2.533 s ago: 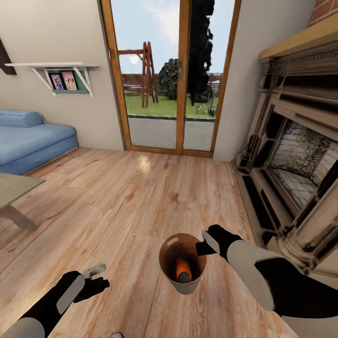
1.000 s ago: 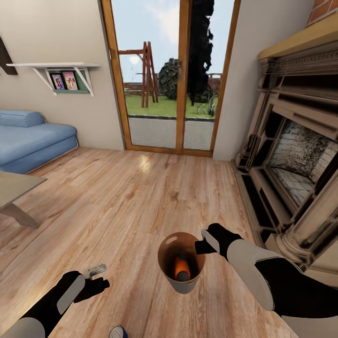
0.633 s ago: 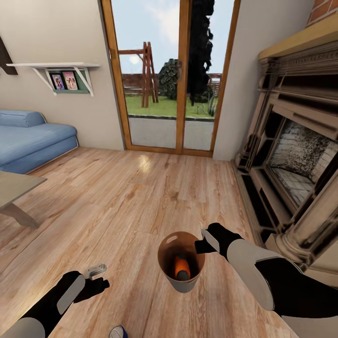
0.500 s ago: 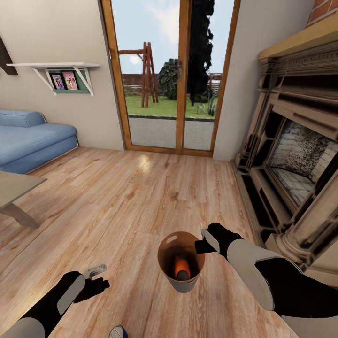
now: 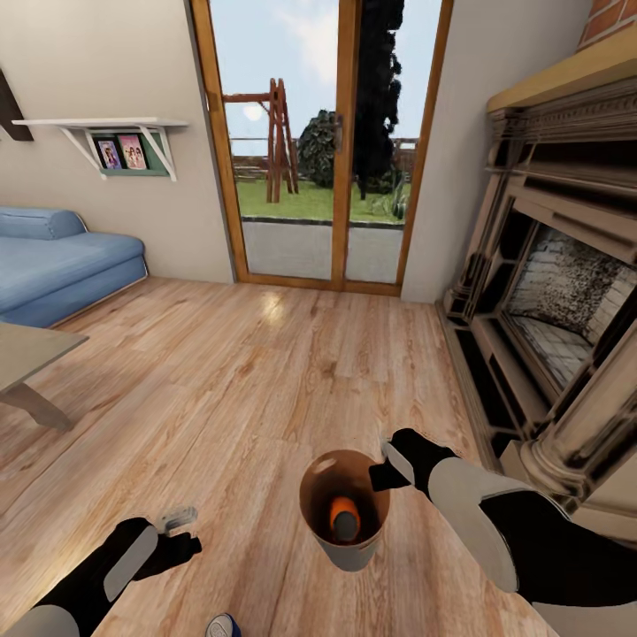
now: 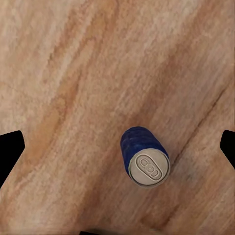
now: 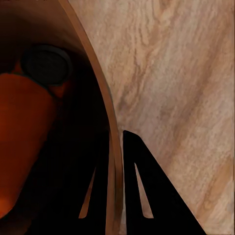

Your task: Put the three can of soda from the living room inside the tash can in the kitchen.

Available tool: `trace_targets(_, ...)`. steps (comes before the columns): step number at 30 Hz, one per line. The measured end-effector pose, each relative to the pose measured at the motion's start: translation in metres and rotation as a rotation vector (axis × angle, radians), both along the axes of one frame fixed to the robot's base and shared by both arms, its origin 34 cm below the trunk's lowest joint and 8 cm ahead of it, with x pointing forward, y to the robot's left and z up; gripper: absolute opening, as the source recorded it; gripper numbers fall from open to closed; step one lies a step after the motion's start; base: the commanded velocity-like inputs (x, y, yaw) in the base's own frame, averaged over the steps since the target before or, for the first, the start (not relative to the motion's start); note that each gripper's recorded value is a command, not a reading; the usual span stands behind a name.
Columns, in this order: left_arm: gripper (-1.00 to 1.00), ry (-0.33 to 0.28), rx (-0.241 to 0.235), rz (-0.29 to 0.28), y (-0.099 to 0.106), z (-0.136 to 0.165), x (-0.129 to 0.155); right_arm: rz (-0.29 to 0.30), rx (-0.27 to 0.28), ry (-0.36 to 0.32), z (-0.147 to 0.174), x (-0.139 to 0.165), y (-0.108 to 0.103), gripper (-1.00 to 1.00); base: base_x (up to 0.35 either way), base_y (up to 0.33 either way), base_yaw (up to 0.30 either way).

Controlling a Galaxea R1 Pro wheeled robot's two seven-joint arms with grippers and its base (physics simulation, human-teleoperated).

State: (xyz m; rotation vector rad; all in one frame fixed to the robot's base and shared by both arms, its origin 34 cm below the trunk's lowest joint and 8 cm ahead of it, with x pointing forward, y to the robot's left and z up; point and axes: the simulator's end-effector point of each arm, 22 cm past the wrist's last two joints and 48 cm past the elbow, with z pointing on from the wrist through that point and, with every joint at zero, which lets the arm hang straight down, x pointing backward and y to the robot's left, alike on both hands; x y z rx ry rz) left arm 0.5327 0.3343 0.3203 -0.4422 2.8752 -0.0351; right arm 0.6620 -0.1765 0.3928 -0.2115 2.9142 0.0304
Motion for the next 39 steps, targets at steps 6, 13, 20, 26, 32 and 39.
trace_targets(6, 1.0, 0.0, 0.0, 0.0, 0.0, 0.0, 0.0, 0.074, -0.089, -0.007, -0.001, 0.0, -0.015, -1.0, 0.0, 0.0, 0.0)
trace_targets(13, 1.0, 0.0, 0.0, 0.0, 0.0, 0.0, 0.0, 0.126, -0.148, -0.017, 0.0, 0.003, -0.025, -1.0, 0.0, 0.0, 0.0)
trace_targets(20, 1.0, 0.0, 0.0, 0.0, 0.0, 0.0, 0.0, 0.147, -0.173, -0.021, 0.001, 0.004, -0.029, -1.0, 0.0, 0.0, 0.0)
trace_targets(26, 1.0, 0.019, -0.007, 0.002, -0.006, -0.007, -0.01, 0.145, -0.18, -0.01, -0.003, -0.001, -0.034, -1.0, 0.0, 0.0, 0.0)
trace_targets(32, 1.0, 0.044, -0.02, 0.015, -0.017, -0.023, -0.032, 0.154, -0.2, 0.035, -0.016, -0.02, -0.041, -1.0, 0.0, 0.0, 0.0)
trace_targets(39, 1.0, 0.09, -0.041, 0.041, -0.014, -0.042, -0.059, 0.111, -0.052, 0.152, -0.001, -0.054, 0.016, -1.0, 0.0, 0.0, 0.0)
